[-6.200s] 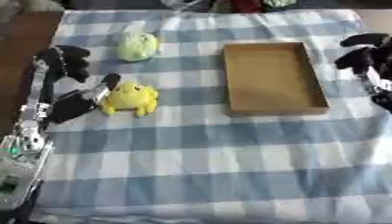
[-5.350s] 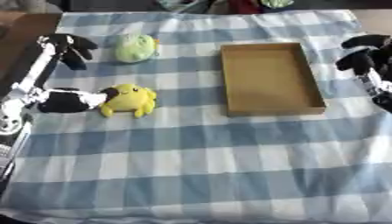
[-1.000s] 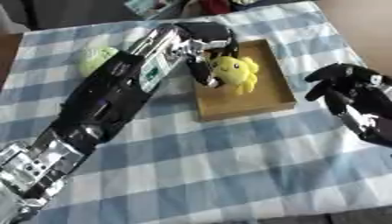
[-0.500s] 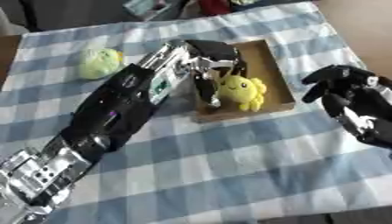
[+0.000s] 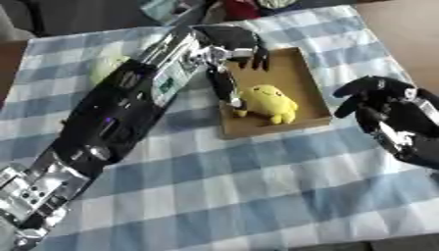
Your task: Pick up objects on the table and place them in the box.
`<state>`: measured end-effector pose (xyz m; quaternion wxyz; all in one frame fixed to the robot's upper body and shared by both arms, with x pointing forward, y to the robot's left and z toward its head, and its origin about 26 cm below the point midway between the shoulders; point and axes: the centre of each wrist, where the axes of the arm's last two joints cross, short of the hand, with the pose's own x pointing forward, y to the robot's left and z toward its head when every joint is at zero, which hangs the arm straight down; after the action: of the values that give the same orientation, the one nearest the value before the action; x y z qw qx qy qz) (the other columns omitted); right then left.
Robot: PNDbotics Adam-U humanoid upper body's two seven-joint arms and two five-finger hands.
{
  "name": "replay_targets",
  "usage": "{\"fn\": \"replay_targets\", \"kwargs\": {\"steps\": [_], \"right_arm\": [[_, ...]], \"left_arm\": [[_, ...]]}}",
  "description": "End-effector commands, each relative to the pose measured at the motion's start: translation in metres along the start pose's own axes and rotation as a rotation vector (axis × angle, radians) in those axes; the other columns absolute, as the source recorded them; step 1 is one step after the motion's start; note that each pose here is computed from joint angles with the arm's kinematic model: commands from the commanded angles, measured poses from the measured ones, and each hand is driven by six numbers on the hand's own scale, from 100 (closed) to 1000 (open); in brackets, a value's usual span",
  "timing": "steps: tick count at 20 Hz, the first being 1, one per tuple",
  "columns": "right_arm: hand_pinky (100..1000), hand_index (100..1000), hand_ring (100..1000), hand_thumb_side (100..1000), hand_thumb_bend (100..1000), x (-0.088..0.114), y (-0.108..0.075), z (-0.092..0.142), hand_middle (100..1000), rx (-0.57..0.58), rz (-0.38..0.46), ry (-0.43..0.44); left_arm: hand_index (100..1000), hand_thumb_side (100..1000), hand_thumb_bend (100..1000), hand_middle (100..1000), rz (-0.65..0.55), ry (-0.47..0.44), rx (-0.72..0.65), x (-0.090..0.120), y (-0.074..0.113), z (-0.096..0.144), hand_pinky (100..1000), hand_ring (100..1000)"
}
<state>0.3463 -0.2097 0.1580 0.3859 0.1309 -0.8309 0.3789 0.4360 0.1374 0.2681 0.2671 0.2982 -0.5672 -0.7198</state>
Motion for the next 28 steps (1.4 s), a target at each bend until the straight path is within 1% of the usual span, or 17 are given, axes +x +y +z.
{"fn": "replay_targets", "kwargs": {"steps": [1,3,5,8,11,16,20,24,28], "right_arm": [[634,765,614,485,182,0.004,-0.007,0.000,703,-0.013,0.018,-0.010],[634,765,614,485,182,0.003,-0.008,0.002,703,-0.016,0.020,-0.006],[634,765,614,486,182,0.003,-0.008,0.003,703,-0.020,0.022,0.000],[634,765,614,485,182,0.002,-0.009,0.004,703,-0.026,0.024,0.000],[634,765,614,486,182,0.002,-0.009,0.005,703,-0.029,0.026,0.005],[634,765,613,486,184,0.001,-0.010,0.007,703,-0.037,0.028,0.009],[634,765,613,488,183,0.000,-0.011,0.010,703,-0.043,0.029,0.017],[634,765,613,488,184,-0.001,-0.011,0.011,703,-0.047,0.029,0.020],[634,765,613,488,185,-0.001,-0.011,0.011,703,-0.051,0.030,0.021]], "left_arm": [[797,198,567,652,-0.021,0.059,0.066,-0.015,0.025,0.022,714,621],[795,187,564,648,-0.011,0.119,0.083,-0.027,0.027,0.031,714,617],[794,176,562,646,0.009,0.199,0.090,-0.043,0.022,0.037,709,615],[792,170,566,645,0.051,0.321,0.088,-0.071,0.009,0.045,708,614],[792,161,566,648,0.079,0.424,0.084,-0.096,-0.006,0.054,713,617],[790,147,568,646,0.109,0.561,0.076,-0.129,-0.028,0.071,714,617],[790,143,568,644,0.138,0.645,0.074,-0.148,-0.040,0.086,714,617],[790,139,569,645,0.162,0.728,0.066,-0.162,-0.052,0.096,717,618],[793,140,576,649,0.172,0.774,0.029,-0.171,-0.063,0.103,725,622]]}}
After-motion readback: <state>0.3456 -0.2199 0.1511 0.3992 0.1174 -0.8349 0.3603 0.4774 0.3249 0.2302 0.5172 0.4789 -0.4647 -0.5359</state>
